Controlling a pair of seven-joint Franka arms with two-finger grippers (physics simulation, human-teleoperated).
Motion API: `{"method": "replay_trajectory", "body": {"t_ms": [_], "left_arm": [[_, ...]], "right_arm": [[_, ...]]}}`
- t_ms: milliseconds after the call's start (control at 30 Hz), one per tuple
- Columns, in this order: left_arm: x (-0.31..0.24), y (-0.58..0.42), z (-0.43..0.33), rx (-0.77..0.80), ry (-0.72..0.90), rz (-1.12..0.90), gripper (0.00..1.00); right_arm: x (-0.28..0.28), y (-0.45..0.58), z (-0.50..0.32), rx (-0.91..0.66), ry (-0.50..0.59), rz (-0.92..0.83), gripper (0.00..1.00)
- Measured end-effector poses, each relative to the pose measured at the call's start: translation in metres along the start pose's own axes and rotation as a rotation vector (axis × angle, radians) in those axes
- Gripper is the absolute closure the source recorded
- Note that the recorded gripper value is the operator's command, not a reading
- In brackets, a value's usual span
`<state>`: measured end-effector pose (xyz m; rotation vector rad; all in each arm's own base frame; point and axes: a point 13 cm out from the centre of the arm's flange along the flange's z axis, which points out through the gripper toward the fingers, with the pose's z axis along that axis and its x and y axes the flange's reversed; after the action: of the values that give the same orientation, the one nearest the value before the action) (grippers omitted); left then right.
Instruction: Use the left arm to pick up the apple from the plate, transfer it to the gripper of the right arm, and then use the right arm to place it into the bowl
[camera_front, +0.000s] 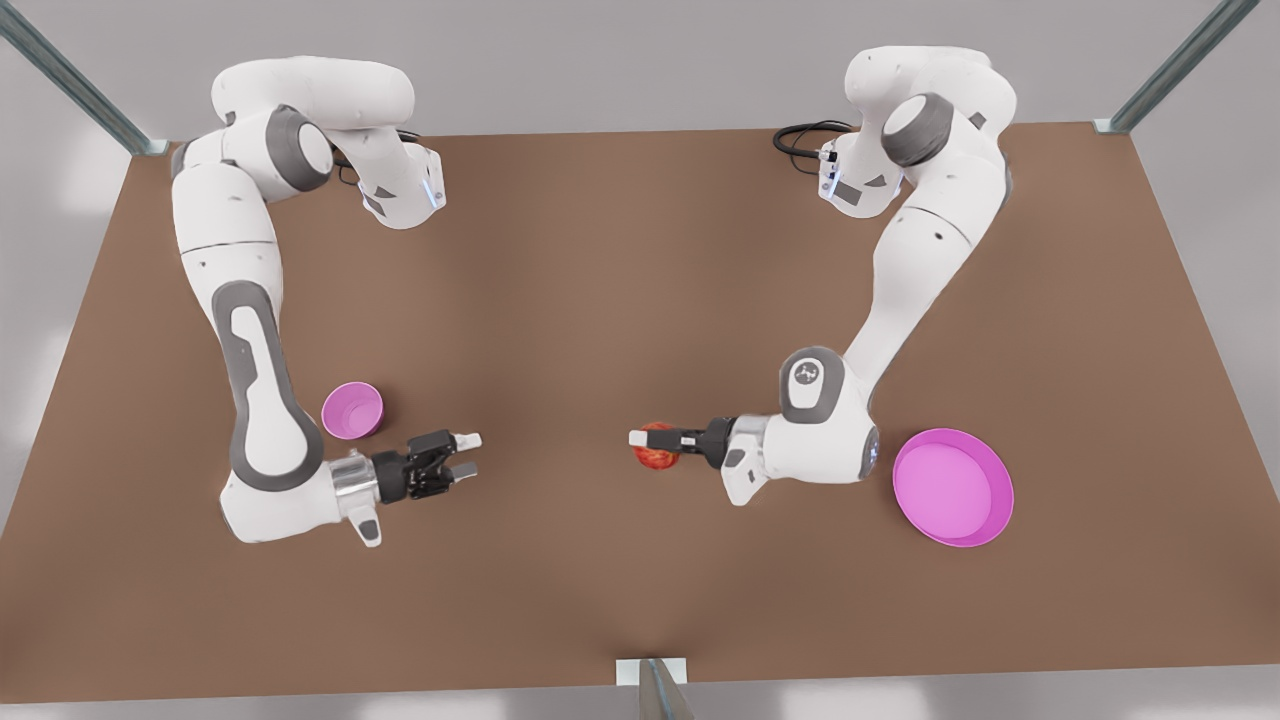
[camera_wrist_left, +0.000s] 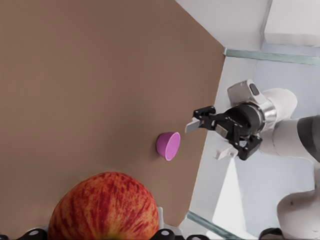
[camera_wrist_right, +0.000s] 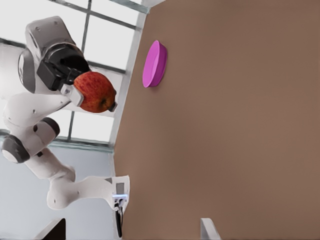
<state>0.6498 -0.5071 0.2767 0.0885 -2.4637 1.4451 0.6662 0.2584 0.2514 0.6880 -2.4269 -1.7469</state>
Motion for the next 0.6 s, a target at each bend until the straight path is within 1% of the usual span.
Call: {"method": "replay_trajectory", "body": {"t_ms": [67,133,233,333,500,600], "left_arm": [[0.000,-0.007,0.014,0.063,0.017,-0.028,0.23],[0.000,-0.011,0.021,0.094,0.024,-0.035,0.23],[0.001,-0.012,0.026,0.114,0.027,-0.023,0.23],[0.000,-0.009,0.030,0.123,0.027,0.005,0.23],[-0.006,-0.008,0.037,0.153,0.022,0.039,0.23],[-0.007,-0.011,0.040,0.172,0.013,0.051,0.23]], "right_arm": [[-0.019,0.000,0.015,-0.006,-0.059,-0.117,0.00],[-0.035,0.001,0.026,0.006,-0.111,-0.228,0.00],[-0.051,0.001,0.044,0.028,-0.186,-0.366,0.00],[-0.062,0.012,0.069,0.016,-0.254,-0.485,0.00],[-0.068,0.031,0.103,-0.010,-0.332,-0.650,0.00],[-0.068,0.040,0.117,-0.019,-0.360,-0.732,0.00]]}}
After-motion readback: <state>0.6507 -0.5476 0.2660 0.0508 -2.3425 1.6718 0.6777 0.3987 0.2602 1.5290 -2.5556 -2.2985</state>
